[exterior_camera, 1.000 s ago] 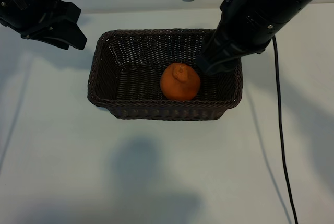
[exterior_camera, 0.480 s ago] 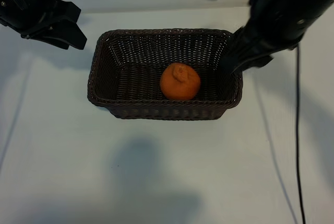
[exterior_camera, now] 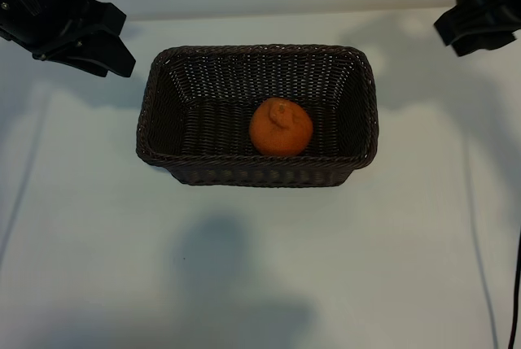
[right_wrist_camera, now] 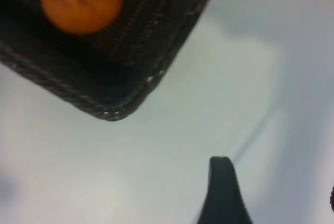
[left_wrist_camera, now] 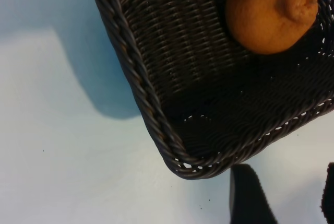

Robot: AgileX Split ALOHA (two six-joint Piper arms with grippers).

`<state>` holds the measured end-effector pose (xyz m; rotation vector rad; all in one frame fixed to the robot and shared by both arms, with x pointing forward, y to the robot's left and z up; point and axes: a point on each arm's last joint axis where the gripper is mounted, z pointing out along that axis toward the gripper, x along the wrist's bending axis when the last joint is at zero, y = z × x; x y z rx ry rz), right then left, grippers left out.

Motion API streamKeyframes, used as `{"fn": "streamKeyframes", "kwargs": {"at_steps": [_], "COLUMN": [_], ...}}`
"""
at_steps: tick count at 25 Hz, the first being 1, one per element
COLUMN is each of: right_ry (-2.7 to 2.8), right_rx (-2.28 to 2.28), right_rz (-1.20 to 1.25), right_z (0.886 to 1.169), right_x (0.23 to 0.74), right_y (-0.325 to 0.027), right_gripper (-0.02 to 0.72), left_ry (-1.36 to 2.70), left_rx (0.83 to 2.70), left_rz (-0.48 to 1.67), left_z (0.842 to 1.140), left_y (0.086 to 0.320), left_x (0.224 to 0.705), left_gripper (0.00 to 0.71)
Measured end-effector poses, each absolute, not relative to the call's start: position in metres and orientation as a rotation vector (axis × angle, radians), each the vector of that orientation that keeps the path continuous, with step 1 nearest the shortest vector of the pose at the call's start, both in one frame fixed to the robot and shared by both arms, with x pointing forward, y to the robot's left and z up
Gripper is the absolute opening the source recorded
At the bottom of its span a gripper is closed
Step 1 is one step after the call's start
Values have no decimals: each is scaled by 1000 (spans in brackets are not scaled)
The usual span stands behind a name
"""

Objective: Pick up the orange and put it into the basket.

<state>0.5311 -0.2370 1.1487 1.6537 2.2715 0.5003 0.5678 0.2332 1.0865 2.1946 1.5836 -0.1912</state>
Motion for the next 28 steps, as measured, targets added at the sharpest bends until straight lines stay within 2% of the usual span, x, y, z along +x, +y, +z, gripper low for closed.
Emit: {"fn": "streamKeyframes", "kwargs": {"at_steps": [7, 14, 18, 28], "right_ry": [2249, 2282, 2300, 2298], "right_rx": [1704, 1752, 1782, 1779], "right_rz": [523, 504, 570, 564], "right_z": [1148, 1136, 1137, 1137], "right_x": [530, 517, 514, 514], "right_y": [-240, -241, -236, -237], "right_gripper": [472, 472, 469, 458], "left_ry": [1584, 1584, 1584, 1584], "left_rx": [2195, 2195, 2195, 2195], "left_rz": [-191, -191, -191, -191], "left_z": [1086, 1086, 1086, 1086], "left_y": [233, 233, 233, 233], "left_x": [568, 568, 568, 568], "left_gripper": [398, 398, 398, 398]}}
